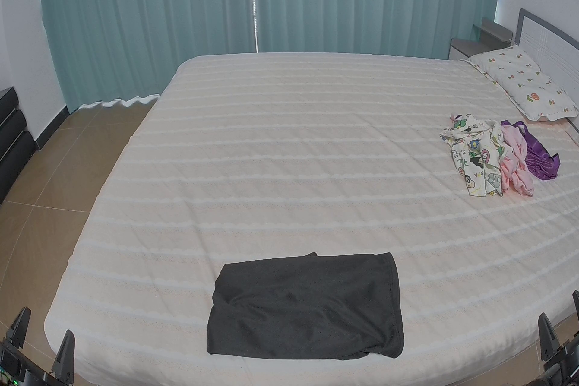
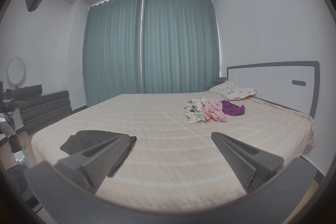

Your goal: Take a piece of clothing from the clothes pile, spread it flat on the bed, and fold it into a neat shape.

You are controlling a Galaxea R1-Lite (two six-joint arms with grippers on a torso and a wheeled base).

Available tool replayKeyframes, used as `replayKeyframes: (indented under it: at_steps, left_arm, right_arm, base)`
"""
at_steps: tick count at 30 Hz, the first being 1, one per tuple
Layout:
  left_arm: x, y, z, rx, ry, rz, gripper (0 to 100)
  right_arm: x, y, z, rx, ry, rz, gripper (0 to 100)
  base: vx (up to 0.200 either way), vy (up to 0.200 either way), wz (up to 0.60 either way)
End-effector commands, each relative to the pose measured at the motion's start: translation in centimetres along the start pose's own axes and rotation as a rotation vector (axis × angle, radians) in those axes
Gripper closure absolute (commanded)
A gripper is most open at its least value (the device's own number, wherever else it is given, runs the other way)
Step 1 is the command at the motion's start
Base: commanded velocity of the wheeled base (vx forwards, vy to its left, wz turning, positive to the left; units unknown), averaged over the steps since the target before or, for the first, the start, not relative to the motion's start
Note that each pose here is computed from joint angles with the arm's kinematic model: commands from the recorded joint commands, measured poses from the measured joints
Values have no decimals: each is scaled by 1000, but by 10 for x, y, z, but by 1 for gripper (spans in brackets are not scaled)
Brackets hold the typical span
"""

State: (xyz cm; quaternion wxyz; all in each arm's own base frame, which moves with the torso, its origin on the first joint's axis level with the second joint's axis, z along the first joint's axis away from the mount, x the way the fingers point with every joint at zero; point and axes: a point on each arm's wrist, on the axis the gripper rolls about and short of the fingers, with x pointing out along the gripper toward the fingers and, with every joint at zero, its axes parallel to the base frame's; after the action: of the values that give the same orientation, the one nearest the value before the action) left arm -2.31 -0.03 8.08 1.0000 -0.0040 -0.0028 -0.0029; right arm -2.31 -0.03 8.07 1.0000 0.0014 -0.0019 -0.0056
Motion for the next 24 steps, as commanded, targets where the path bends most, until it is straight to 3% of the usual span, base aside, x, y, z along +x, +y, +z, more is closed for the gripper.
replayKeyframes:
  at_steps: [1,24]
  left_arm:
    - [1,0,-5,-1,7,1,0]
    - [1,0,-5,-1,7,1,0]
  right_arm:
    - [0,0,-5,-1,5,1,0]
    - [0,0,-5,6,5,4,0]
  base:
    - [0,0,0]
    - [0,0,0]
